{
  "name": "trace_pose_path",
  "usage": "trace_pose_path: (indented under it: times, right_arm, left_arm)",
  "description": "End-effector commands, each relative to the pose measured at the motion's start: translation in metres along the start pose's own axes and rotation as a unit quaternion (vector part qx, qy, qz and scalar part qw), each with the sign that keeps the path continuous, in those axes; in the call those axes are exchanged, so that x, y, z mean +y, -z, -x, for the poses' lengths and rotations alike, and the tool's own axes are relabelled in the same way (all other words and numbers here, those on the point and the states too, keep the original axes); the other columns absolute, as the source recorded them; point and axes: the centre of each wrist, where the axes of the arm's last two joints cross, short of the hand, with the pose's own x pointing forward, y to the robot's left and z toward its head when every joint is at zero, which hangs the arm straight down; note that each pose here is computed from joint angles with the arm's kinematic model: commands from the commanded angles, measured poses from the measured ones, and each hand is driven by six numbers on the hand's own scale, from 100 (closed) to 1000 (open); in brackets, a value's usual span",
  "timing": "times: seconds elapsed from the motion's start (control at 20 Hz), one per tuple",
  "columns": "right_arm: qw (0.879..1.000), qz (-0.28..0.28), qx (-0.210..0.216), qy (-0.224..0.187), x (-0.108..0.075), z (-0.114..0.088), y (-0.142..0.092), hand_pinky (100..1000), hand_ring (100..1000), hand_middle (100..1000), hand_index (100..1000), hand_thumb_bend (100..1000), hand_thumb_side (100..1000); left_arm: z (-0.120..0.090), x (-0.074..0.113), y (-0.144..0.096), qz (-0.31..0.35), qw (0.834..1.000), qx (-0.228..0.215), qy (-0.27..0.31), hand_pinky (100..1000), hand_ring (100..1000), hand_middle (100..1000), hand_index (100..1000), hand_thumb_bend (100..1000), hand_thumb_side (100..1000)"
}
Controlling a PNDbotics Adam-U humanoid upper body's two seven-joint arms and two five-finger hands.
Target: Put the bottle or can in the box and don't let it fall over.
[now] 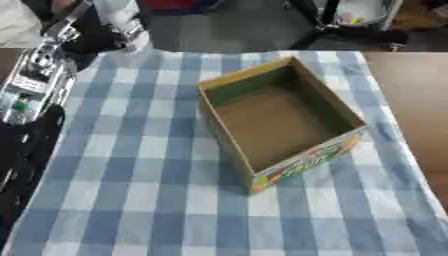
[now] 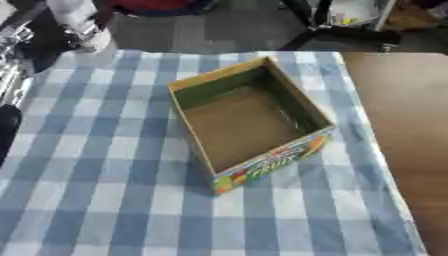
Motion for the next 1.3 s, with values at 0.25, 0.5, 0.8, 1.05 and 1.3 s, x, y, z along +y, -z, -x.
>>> trace_pose_path:
  times: [0.25,0.5,0.8,1.05,1.3]
  right_arm:
    - [0.999,-0.028,-0.031,0.003,0.002,-0.020,0.015,837,970,1000,1000,100,710]
    - [0.998,-0.042,-0.044,0.016,0.008,-0.025,0.024,837,970,1000,1000,100,706]
    - [0.997,-0.047,-0.054,0.022,0.011,-0.030,0.029,836,969,1000,1000,100,709]
    - [0.997,-0.045,-0.053,0.022,0.010,-0.031,0.031,836,969,1000,1000,100,709]
    - [0.998,-0.042,-0.051,0.020,0.009,-0.031,0.030,835,969,1000,1000,100,712]
  left_arm:
    - [-0.015,-0.042,0.039,0.052,0.998,-0.024,-0.025,1000,814,855,543,100,243]
    - [-0.005,-0.068,0.053,0.094,0.994,-0.005,-0.049,1000,824,870,587,100,248]
    - [0.010,-0.079,0.056,0.127,0.991,-0.010,-0.033,1000,845,897,744,100,358]
    - [0.018,-0.077,0.055,0.146,0.987,-0.029,0.054,1000,873,944,1000,446,639]
    - [0.033,-0.072,0.053,0.148,0.981,-0.021,0.125,1000,873,945,1000,495,704]
